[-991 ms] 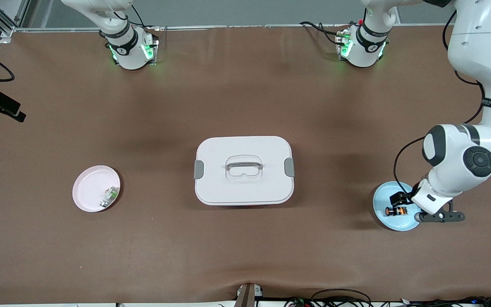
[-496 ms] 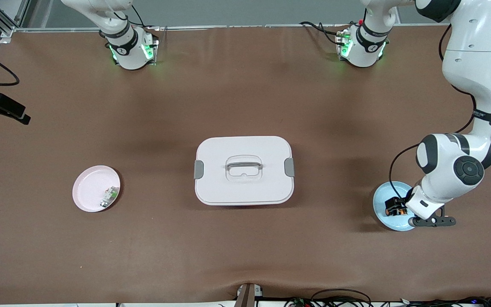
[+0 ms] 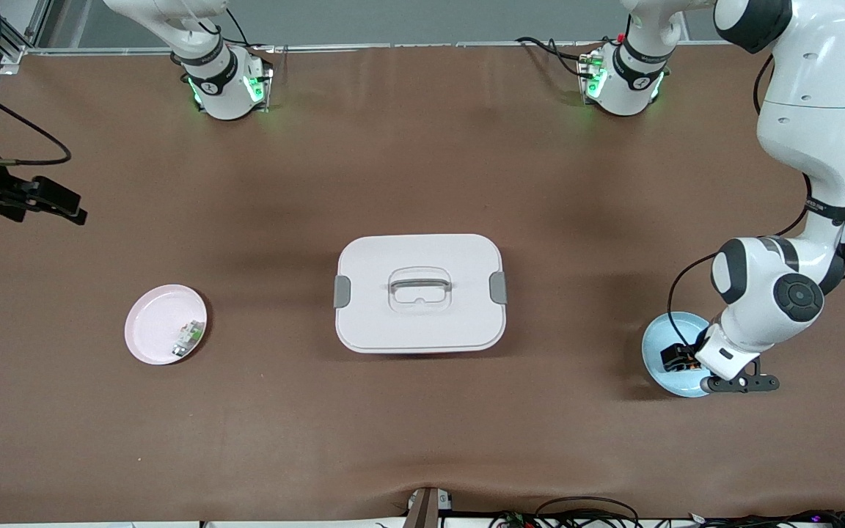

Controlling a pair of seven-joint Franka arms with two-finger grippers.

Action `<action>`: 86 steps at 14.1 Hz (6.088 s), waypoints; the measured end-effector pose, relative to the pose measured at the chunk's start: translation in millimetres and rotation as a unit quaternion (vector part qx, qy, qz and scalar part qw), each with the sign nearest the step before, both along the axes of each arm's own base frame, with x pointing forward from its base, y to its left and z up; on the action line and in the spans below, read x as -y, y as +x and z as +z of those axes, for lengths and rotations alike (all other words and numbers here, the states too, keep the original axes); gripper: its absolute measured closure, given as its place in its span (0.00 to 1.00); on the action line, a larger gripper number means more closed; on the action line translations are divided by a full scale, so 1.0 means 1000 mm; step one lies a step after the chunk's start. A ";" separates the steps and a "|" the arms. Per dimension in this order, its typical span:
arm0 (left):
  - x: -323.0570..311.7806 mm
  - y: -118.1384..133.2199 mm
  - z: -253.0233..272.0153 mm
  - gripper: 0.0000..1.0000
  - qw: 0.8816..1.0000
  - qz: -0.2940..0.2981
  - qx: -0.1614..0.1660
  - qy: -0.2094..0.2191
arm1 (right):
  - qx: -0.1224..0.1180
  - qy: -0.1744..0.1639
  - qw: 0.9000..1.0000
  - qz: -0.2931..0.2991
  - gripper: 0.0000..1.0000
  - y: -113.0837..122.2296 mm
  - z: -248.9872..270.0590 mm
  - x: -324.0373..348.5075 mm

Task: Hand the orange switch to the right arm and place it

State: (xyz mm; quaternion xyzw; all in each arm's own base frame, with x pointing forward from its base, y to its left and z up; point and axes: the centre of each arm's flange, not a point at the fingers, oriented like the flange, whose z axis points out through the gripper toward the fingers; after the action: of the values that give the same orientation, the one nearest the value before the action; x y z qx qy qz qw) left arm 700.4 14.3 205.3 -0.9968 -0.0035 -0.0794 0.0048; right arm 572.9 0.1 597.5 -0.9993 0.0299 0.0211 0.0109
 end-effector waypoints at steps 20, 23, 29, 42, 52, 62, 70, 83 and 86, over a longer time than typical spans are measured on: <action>0.033 0.006 0.057 0.28 0.999 -0.004 -0.029 -0.025 | -0.070 0.143 0.987 0.002 0.00 -0.004 -0.064 -0.130; 0.049 -0.004 0.120 0.28 0.998 0.001 -0.047 -0.041 | -0.085 0.193 0.977 -0.018 0.00 -0.006 -0.078 -0.139; 0.095 -0.033 0.187 0.28 0.993 0.033 -0.094 -0.063 | -0.088 0.230 0.967 -0.056 0.00 -0.012 -0.070 -0.182; 0.238 -0.114 0.284 0.28 0.967 0.135 -0.173 -0.127 | -0.062 0.355 0.920 -0.151 0.00 -0.031 -0.057 -0.253; 0.293 -0.140 0.294 0.28 0.931 0.223 -0.228 -0.176 | -0.042 0.366 0.919 -0.140 0.00 -0.052 -0.070 -0.305; 0.333 -0.154 0.283 0.28 0.916 0.250 -0.251 -0.189 | -0.009 0.378 0.915 -0.141 0.00 -0.078 -0.065 -0.359; 0.353 -0.160 0.273 0.28 0.892 0.296 -0.280 -0.195 | 0.009 0.380 0.901 -0.207 0.00 -0.132 -0.094 -0.414; 0.388 -0.178 0.264 0.28 0.811 0.413 -0.364 -0.196 | 0.003 0.386 0.871 -0.305 0.00 -0.169 -0.110 -0.434; 0.398 -0.183 0.258 0.28 0.796 0.439 -0.375 -0.181 | -0.005 0.386 0.865 -0.322 0.00 -0.169 -0.110 -0.434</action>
State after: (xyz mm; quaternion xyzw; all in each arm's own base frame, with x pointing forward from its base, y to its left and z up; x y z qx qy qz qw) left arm 517.8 -383.4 462.9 -0.8228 -0.4527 0.3136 -0.1404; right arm 404.1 434.0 487.7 -0.8500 0.3397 0.0317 0.4014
